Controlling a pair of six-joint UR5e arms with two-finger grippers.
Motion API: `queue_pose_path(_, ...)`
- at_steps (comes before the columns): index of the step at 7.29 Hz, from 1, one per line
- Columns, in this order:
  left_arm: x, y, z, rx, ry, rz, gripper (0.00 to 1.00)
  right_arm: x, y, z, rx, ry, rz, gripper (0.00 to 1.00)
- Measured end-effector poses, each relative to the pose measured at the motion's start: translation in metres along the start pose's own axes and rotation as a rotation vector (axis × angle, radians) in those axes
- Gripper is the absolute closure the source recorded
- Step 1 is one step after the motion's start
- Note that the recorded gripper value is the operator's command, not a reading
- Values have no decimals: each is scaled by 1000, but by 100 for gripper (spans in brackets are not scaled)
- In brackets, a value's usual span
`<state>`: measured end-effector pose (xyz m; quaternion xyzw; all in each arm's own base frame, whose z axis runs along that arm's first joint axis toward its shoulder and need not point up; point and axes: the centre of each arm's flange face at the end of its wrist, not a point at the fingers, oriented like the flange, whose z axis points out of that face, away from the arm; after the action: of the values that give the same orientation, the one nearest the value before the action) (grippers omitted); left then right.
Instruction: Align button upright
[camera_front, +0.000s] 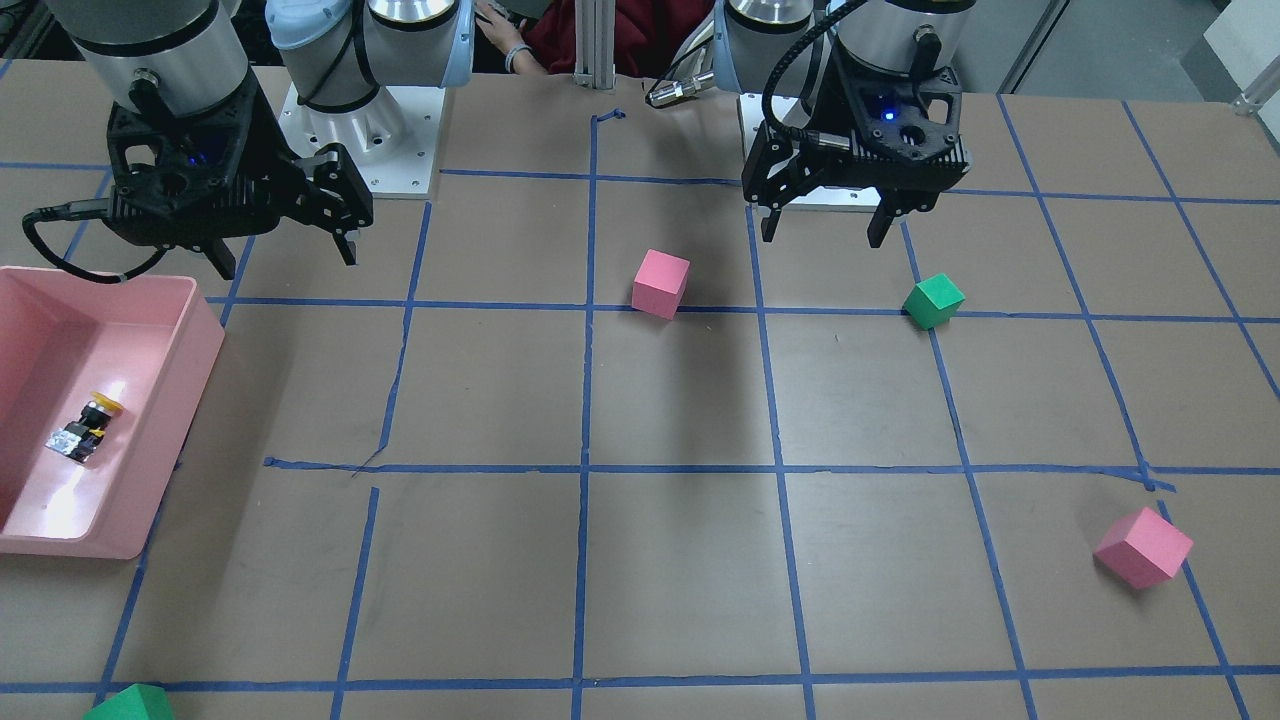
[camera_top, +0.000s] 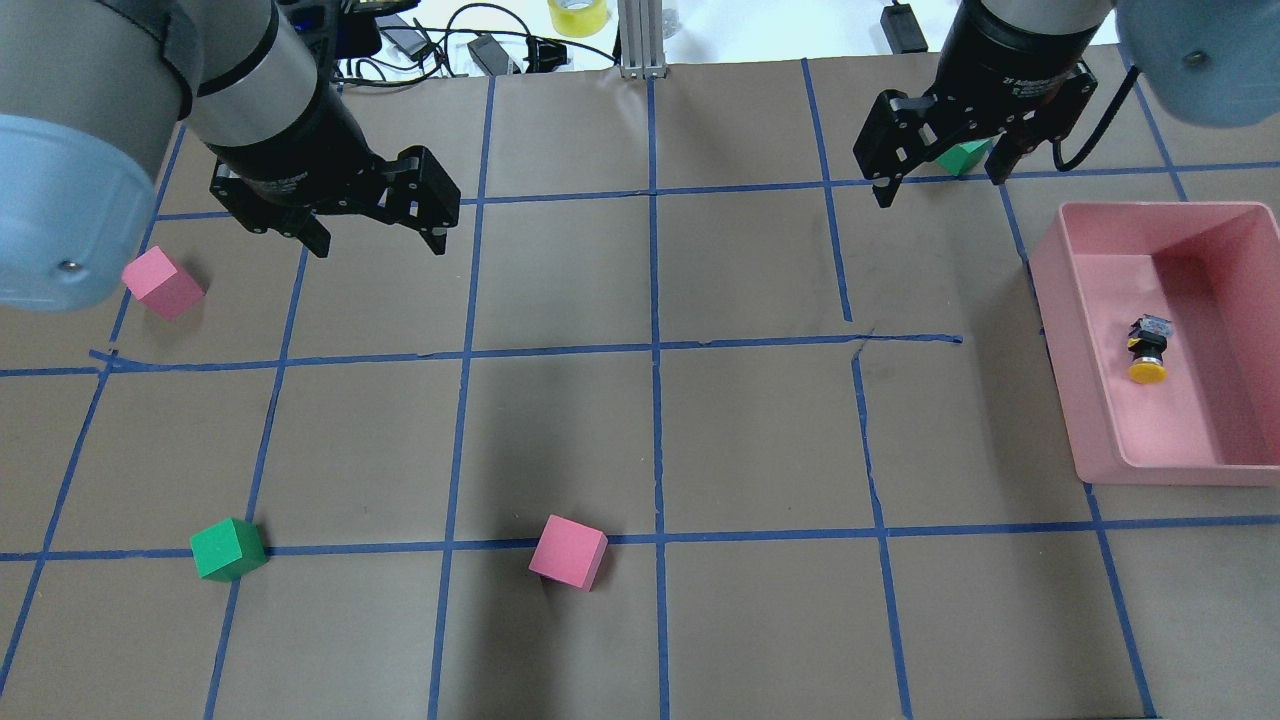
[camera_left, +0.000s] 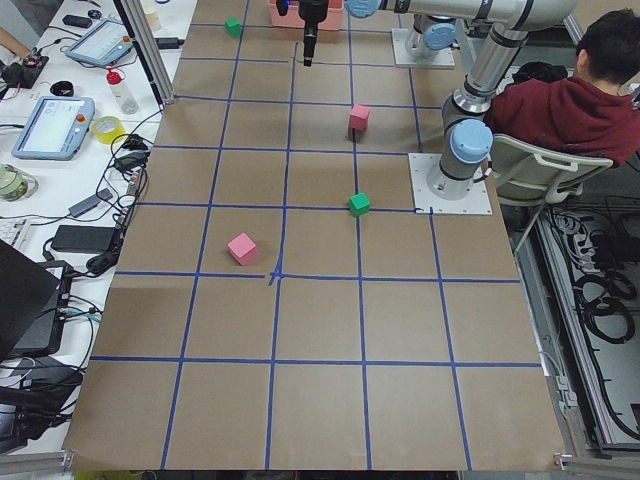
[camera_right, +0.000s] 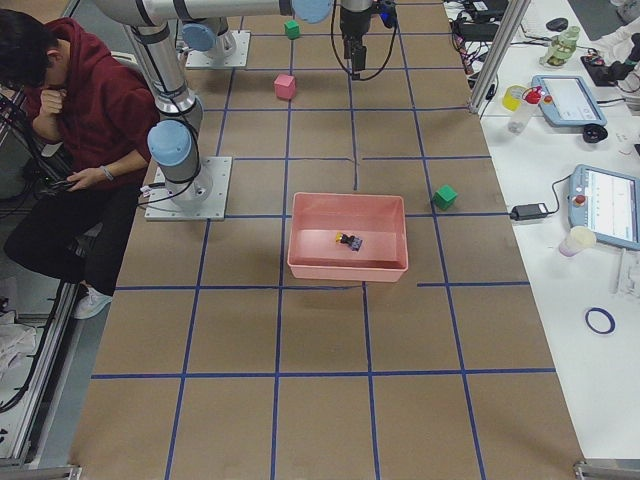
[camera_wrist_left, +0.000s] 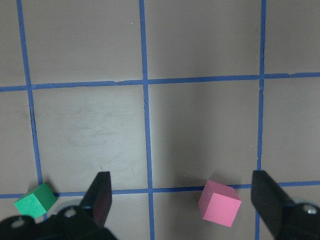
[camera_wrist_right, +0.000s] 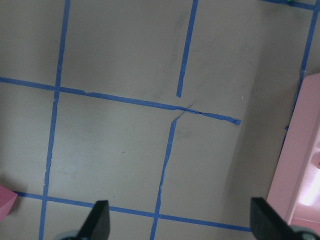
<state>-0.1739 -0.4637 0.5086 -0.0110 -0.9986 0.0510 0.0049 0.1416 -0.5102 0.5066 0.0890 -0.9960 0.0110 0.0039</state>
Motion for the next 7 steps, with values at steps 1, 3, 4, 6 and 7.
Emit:
queue_pose_path(1, 0, 0, 0, -1, 0, 0, 0, 0, 0, 1, -2, 2, 0, 0)
queue_pose_path(3, 0, 0, 1, -3, 3, 0, 0, 1, 0, 2, -4, 5, 1, 0)
queue_pose_path(4, 0, 0, 1, -3, 2, 0, 0, 2, 1, 1, -6, 20, 1, 0)
queue_pose_path(6, 0, 1, 0, -3, 0, 0, 0, 7, 0, 2, -13, 66, 1, 0)
queue_pose_path(7, 0, 1, 0, -4, 1, 0, 0, 9, -3, 7, -15, 71, 3, 0)
